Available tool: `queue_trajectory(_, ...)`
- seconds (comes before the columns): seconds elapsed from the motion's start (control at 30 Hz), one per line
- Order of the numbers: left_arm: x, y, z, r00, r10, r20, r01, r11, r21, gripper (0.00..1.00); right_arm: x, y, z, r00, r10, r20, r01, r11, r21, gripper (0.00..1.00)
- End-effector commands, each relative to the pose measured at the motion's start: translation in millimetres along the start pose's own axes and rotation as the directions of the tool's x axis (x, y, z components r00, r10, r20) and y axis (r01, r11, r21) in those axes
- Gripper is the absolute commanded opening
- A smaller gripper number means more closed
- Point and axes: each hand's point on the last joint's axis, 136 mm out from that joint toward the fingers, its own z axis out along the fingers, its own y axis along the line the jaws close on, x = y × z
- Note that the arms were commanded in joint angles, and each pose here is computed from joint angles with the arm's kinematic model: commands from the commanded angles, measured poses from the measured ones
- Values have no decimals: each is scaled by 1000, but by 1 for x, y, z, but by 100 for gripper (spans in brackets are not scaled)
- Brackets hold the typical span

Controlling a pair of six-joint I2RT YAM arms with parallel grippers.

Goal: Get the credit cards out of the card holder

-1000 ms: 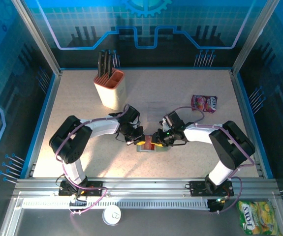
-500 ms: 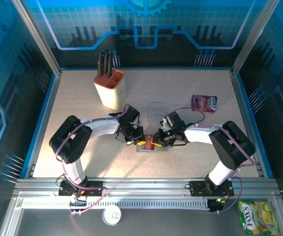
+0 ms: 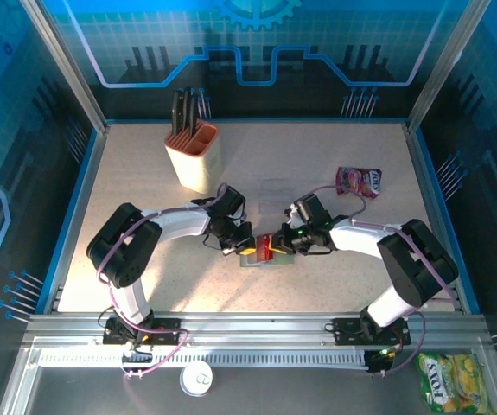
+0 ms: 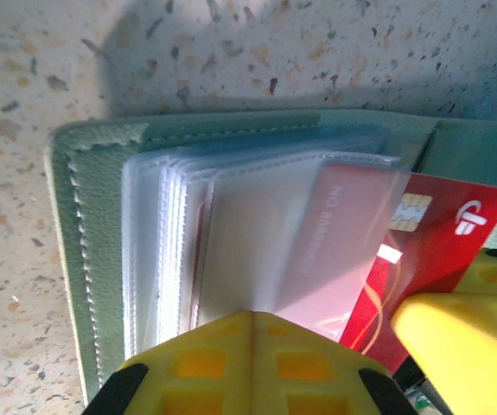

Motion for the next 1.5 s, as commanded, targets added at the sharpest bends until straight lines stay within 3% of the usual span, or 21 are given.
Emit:
queue_trajectory(0.0, 8, 19, 8, 999, -21, -30, 19, 998, -65, 0, -3, -12, -12, 1000, 1, 20, -1, 999, 44, 8)
queue_trajectory(0.33, 1, 7, 2, 1000, 1, -2, -1, 999, -45, 1, -10, -5, -36, 992, -126, 29, 124, 990, 69, 7)
queue_trajectory(0.53, -2, -3, -2, 1000, 11, 8, -11, 1000, -21, 4, -12, -6, -50, 925, -375, -67, 381, 911, 160, 1)
queue_trajectory(0.83, -7, -14, -18, 997, 35, 69, -36, 999, 12, 10, -34, -7, -74, 700, -680, -218, 713, 647, 270, 0)
queue_trajectory(0.97, -8, -17, -23, 995, 41, 91, -44, 999, 26, 11, -54, 4, -82, 549, -791, -268, 831, 484, 274, 0)
queue_trajectory(1.1, -8, -16, -30, 994, 42, 100, -44, 999, 18, 11, -55, 27, -86, 339, -884, -322, 941, 312, 134, 0)
queue_trajectory(1.37, -11, 0, -40, 991, 19, 135, -19, 1000, 0, 12, -81, 40, -86, 81, -911, -405, 997, 79, 22, 0)
queue_trajectory(1.47, -12, 3, -43, 990, 11, 143, -12, 1000, 3, 11, -97, 47, -86, 41, -913, -406, 999, 43, 3, 0)
